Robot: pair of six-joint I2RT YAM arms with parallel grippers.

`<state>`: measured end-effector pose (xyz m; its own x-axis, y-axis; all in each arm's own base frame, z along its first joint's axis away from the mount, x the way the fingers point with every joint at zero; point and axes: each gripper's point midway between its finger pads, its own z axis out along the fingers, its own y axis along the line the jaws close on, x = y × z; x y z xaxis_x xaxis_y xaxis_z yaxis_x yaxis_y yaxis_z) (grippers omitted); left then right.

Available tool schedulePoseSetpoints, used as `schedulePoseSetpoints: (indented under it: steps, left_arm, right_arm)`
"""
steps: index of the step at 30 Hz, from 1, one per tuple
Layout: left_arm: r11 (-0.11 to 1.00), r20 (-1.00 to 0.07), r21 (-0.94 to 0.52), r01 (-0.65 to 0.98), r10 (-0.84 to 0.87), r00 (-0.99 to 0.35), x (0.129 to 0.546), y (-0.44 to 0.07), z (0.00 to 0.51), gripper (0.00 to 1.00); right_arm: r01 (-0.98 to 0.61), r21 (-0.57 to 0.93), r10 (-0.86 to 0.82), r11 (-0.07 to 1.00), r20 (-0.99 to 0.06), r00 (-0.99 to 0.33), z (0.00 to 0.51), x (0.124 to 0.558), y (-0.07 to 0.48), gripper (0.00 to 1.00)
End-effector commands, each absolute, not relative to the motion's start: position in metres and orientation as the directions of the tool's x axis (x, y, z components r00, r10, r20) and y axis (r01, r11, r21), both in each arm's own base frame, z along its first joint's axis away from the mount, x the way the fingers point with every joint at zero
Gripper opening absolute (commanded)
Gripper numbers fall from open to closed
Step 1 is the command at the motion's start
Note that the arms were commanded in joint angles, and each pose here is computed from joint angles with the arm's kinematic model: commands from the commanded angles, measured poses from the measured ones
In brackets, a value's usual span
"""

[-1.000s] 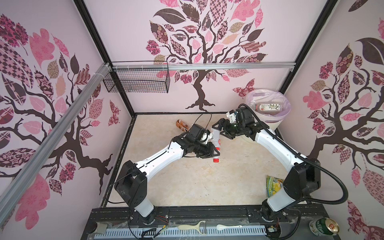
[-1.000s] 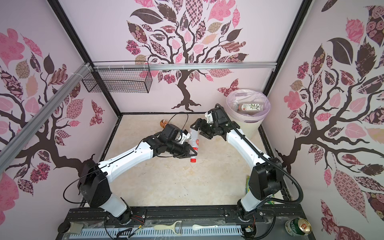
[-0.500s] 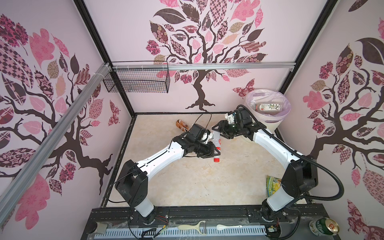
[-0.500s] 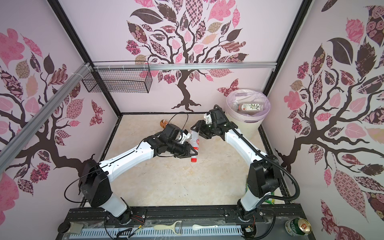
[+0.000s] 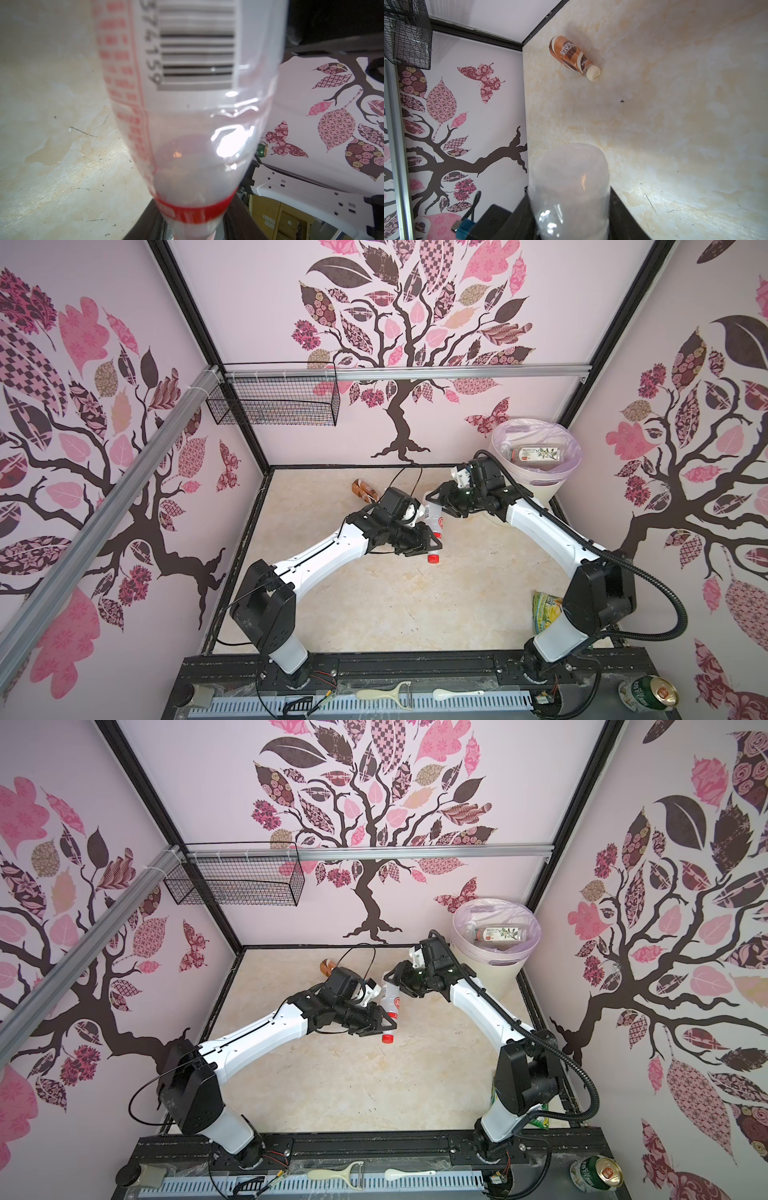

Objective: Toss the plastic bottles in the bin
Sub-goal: 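Carry the red-capped bottle toward the bin with right gripper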

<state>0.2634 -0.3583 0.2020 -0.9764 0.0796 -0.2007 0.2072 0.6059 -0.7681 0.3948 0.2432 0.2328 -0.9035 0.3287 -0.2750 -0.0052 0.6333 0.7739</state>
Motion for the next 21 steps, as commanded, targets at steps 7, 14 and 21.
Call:
schedulePoseSetpoints:
  steps: [7,14,21]
  left_arm:
    - [0.596,-0.254,-0.774,0.214,0.016,-0.967,0.280,-0.345,0.217,0.58]
    - [0.577,-0.282,-0.791,0.204,-0.048,-0.958,0.297,-0.331,0.237,0.78]
    - [0.541,-0.366,-0.802,0.252,-0.113,-0.924,0.312,-0.324,0.292,0.98]
  right_arm:
    - [-0.022,0.737,0.312,0.675,-0.312,-0.898,0.240,0.403,0.242,0.46]
    - [-0.024,0.717,0.337,0.697,-0.356,-0.872,0.254,0.412,0.226,0.46]
    - [-0.024,0.675,0.403,0.738,-0.468,-0.786,0.300,0.438,0.188,0.46]
